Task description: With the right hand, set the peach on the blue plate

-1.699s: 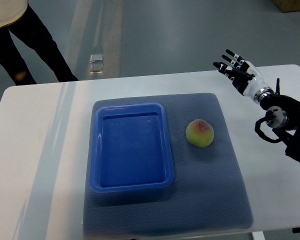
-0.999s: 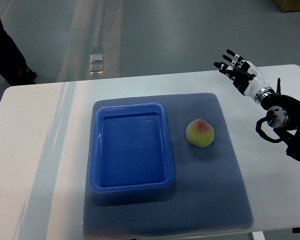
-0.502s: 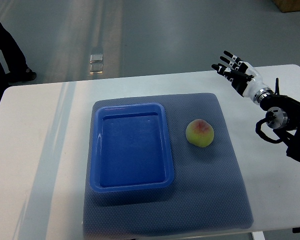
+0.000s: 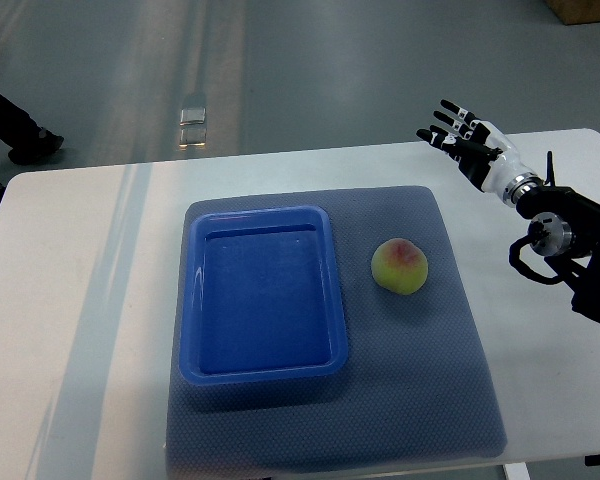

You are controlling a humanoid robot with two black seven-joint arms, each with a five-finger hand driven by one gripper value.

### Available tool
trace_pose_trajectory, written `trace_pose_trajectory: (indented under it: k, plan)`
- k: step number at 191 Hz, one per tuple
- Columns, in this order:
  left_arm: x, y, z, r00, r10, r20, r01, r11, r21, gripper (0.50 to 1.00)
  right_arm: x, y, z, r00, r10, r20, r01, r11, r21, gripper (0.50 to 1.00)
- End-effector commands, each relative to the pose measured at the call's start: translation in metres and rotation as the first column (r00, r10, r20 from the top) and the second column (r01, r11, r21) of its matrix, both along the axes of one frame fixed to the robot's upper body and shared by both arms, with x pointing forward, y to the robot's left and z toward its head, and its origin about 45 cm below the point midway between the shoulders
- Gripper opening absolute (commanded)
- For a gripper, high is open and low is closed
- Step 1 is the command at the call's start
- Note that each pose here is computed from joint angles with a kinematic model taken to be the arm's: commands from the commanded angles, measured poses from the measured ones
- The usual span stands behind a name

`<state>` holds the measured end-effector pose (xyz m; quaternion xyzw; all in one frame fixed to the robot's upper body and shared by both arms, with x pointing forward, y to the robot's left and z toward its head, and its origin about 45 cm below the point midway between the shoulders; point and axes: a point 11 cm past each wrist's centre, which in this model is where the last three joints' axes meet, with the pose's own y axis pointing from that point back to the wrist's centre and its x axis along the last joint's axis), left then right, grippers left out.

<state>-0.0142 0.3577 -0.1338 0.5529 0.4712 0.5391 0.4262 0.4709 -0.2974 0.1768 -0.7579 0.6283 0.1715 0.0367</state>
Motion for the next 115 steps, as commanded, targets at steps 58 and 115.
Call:
trace_pose_trajectory:
  k: [58, 115]
  plan:
    - [0.0, 0.0, 0.0, 1.0, -0.001, 0.0, 0.001, 1.0, 0.0, 1.0, -0.001, 0.009, -0.001, 0.995, 0.095, 0.008, -0.093, 0.988, -0.119, 0.932]
    - [0.001, 0.001, 0.0, 1.0, -0.003, 0.001, 0.003, 1.0, 0.002, 1.0, 0.006, 0.024, 0.029, 0.932, 0.358, 0.057, -0.307, 0.864, -0.398, 0.932]
